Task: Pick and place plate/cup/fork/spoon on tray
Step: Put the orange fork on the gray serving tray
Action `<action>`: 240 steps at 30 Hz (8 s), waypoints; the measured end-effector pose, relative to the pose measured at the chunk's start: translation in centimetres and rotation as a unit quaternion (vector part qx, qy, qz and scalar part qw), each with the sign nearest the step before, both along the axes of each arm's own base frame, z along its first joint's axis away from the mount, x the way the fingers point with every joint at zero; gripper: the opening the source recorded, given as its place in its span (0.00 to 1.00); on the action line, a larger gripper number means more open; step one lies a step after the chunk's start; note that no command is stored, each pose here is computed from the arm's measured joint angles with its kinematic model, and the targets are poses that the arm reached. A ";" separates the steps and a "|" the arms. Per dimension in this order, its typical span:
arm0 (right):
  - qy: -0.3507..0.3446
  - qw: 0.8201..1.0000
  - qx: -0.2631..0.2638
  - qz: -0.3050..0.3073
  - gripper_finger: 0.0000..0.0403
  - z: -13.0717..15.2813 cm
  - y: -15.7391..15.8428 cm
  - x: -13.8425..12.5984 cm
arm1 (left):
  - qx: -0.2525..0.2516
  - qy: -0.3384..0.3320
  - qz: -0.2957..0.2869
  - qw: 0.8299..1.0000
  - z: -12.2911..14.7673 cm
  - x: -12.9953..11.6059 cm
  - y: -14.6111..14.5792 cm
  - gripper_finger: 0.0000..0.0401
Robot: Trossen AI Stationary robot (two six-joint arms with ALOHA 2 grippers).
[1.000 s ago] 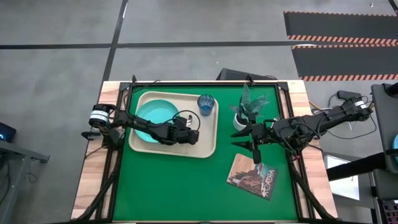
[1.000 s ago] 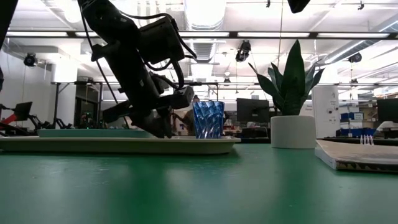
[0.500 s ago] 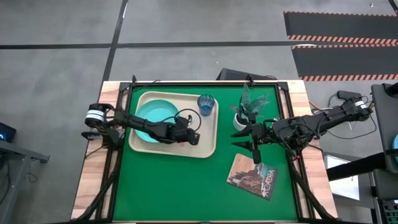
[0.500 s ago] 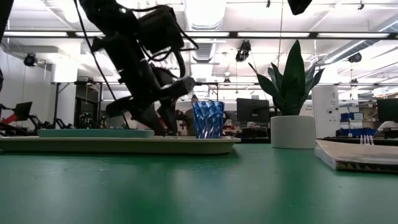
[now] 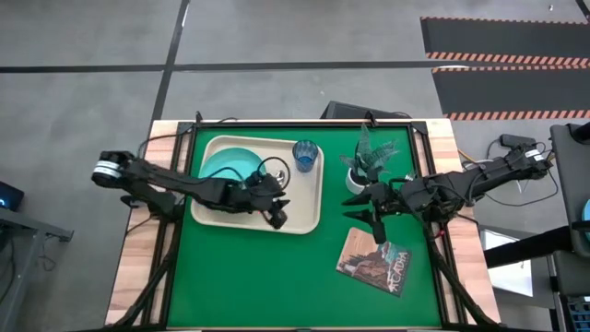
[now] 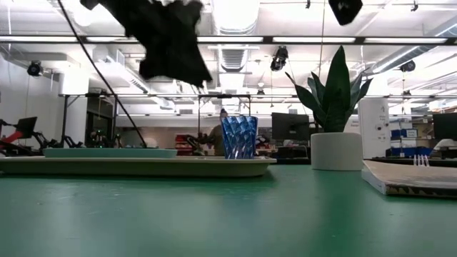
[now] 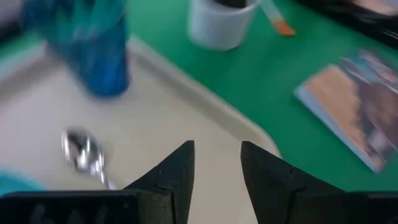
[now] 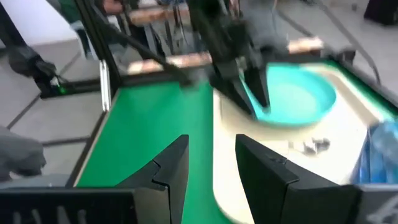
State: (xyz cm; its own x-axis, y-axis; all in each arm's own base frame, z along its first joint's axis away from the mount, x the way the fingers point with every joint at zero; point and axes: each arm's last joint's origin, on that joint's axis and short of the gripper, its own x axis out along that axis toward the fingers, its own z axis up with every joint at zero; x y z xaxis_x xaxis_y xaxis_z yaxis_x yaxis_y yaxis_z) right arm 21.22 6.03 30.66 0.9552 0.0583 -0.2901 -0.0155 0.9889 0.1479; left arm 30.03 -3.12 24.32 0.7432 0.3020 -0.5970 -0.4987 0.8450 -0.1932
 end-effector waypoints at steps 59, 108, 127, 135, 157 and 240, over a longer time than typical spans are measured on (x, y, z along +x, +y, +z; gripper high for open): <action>0.398 0.623 0.185 -0.648 0.10 -16.6 -5.2 -5.4 | 0.236 -0.053 -0.212 0.947 5.3 -10.2 -0.9 0.29; 0.331 0.545 0.234 -0.734 0.11 -19.2 -5.3 -4.3 | 0.252 -0.045 -0.213 0.943 5.3 -10.2 -0.9 0.29; 0.374 0.555 0.288 -0.684 0.03 -17.3 -5.0 -5.0 | 0.263 -0.042 -0.219 0.939 5.3 -10.1 -0.9 0.29; 0.394 0.575 0.310 -0.646 0.02 -15.9 -4.9 -5.7 | 0.285 -0.049 -0.227 0.930 5.6 -10.0 -0.9 0.29; 0.453 0.622 0.365 -0.524 0.03 -11.5 -2.0 -2.3 | 0.331 -0.067 -0.238 0.911 6.2 -9.8 -0.9 0.29; 0.283 0.669 0.333 -0.601 0.07 -16.4 -7.7 26.1 | 0.368 -0.148 -0.319 0.861 8.3 -18.5 0.7 0.29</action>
